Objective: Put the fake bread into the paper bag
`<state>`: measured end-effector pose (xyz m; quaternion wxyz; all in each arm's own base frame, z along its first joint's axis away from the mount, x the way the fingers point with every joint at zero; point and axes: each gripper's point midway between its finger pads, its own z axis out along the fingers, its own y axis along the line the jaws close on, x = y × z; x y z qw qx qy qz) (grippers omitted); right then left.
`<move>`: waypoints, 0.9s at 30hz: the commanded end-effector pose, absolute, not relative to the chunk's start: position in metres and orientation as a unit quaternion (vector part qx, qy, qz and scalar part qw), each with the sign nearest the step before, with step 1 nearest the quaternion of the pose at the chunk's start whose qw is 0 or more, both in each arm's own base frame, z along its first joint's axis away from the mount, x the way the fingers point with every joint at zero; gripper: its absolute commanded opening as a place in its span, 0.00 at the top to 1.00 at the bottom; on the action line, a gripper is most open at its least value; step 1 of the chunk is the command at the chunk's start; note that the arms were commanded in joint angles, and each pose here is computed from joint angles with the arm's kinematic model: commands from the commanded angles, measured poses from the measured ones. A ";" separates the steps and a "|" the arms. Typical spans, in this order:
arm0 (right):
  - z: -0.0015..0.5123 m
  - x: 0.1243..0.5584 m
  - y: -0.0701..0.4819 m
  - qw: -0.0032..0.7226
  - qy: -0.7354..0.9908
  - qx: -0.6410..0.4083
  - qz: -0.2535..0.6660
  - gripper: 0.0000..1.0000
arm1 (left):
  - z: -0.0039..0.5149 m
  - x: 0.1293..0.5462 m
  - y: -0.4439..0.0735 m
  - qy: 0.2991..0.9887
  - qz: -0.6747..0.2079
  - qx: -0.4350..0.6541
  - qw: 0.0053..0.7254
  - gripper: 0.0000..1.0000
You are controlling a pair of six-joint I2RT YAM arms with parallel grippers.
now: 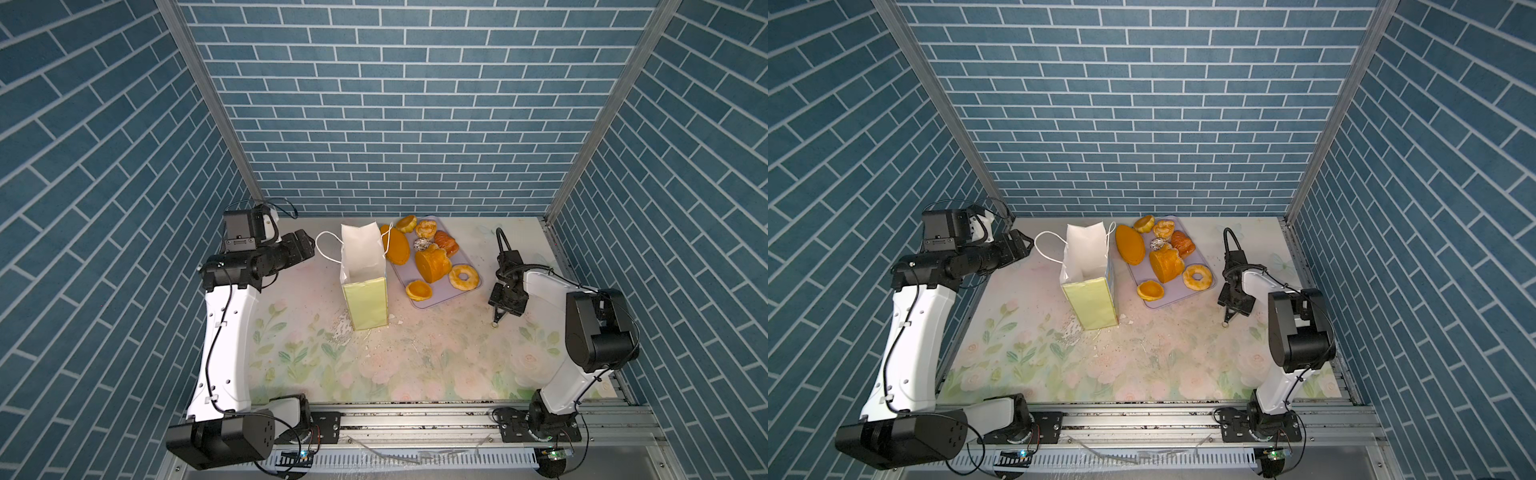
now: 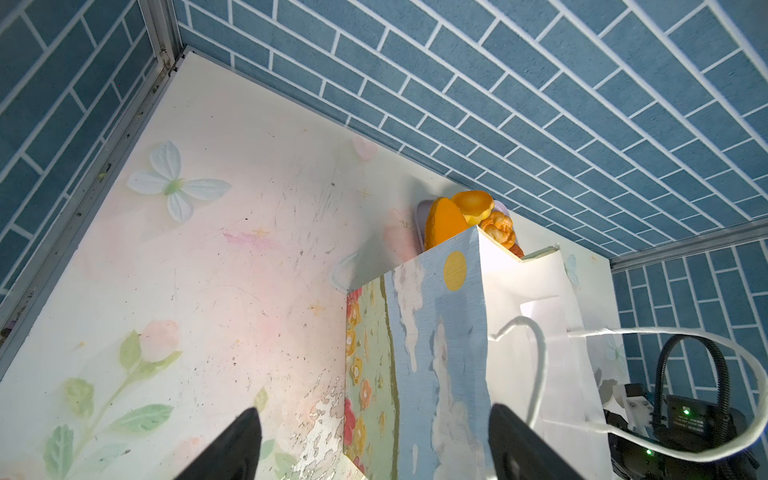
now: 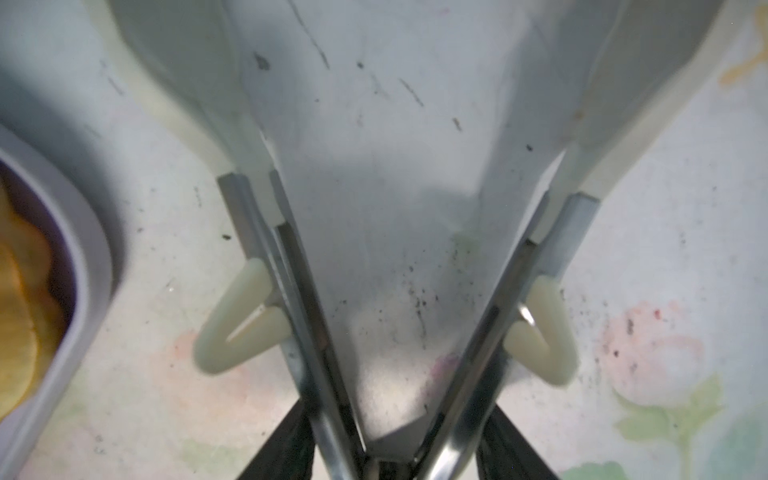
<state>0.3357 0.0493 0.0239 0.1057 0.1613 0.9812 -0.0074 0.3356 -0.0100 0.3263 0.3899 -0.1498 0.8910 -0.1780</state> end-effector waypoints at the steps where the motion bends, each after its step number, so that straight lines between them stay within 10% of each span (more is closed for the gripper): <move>1: 0.022 0.318 0.046 0.065 0.995 0.066 -0.025 0.41 | 0.331 0.334 -0.010 0.888 -0.178 -0.142 0.399 0.13; 27: 0.014 0.316 0.043 0.084 0.979 0.187 0.011 0.29 | 0.334 0.332 -0.015 0.885 -0.192 -0.134 0.403 0.13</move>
